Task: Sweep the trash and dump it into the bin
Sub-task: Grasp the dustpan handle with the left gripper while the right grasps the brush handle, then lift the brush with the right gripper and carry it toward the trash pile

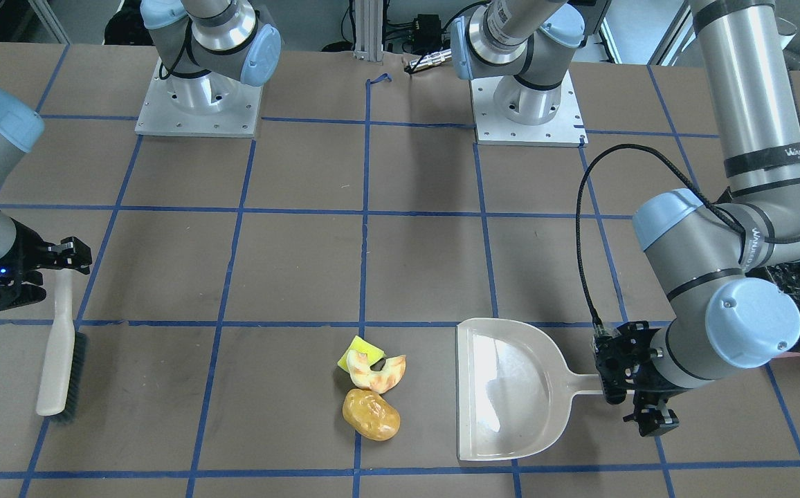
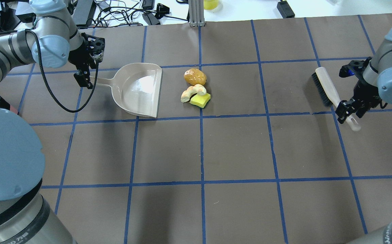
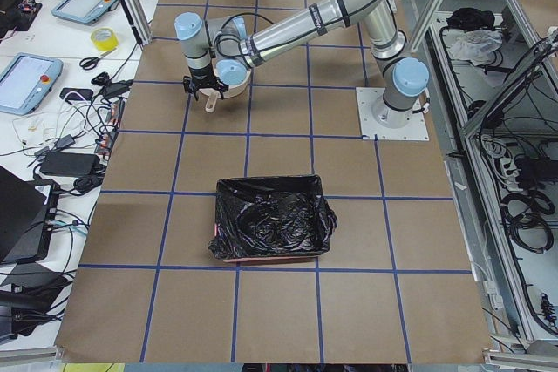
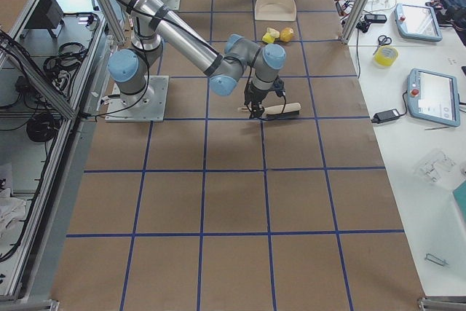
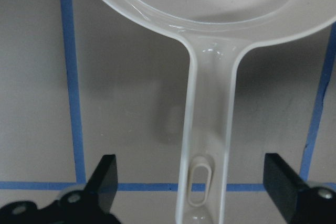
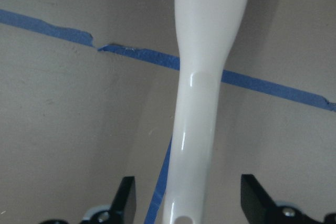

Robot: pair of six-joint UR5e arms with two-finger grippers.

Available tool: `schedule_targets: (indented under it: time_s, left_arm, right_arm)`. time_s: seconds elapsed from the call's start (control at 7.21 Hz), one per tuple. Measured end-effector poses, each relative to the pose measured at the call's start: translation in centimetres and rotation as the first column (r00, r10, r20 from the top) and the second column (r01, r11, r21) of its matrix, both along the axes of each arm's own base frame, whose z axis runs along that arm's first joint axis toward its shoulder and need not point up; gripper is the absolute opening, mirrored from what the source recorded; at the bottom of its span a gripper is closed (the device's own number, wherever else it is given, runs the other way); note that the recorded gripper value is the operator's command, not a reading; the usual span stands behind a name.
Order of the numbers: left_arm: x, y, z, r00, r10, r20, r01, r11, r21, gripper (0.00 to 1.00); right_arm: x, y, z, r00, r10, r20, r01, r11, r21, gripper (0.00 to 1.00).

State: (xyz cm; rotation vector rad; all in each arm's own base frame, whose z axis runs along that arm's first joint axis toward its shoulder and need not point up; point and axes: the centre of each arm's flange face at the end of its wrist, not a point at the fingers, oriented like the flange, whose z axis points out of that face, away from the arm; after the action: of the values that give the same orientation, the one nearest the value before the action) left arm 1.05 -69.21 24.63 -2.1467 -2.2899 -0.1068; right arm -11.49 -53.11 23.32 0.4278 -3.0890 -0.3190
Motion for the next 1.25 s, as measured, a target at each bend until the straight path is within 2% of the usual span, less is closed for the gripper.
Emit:
schedule_targets:
  time_s: [0.42,0.83,1.11,1.25]
  left_arm:
    - [2.0,1.0,-1.9,0.999,0.042,-0.03,-0.041,0.999,0.034,0.97]
    - [1.5,0.7,-1.0,0.999,0.042,-0.03,-0.042,0.999,0.015,0.93]
    - [0.9,0.9,-1.2,0.999,0.037,-0.035,-0.036,0.999,0.019,0.74]
    - [0.9,1.0,-1.2,0.999,0.035,-0.036,-0.034,0.999,0.02,0.52]
  right_arm:
    - [-0.1,0.1,-0.4,1.0,-0.004,0.005,0.004,1.0,0.012,0.42]
    - [-0.1,0.1,-0.4,1.0,-0.01,0.005,0.01,1.0,0.012,0.26]
    - [-0.1,0.0,-0.3,1.0,-0.012,0.004,0.012,1.0,0.011,0.19]
    - [-0.1,0.0,-0.1,1.0,-0.014,0.003,0.014,1.0,0.008,0.18]
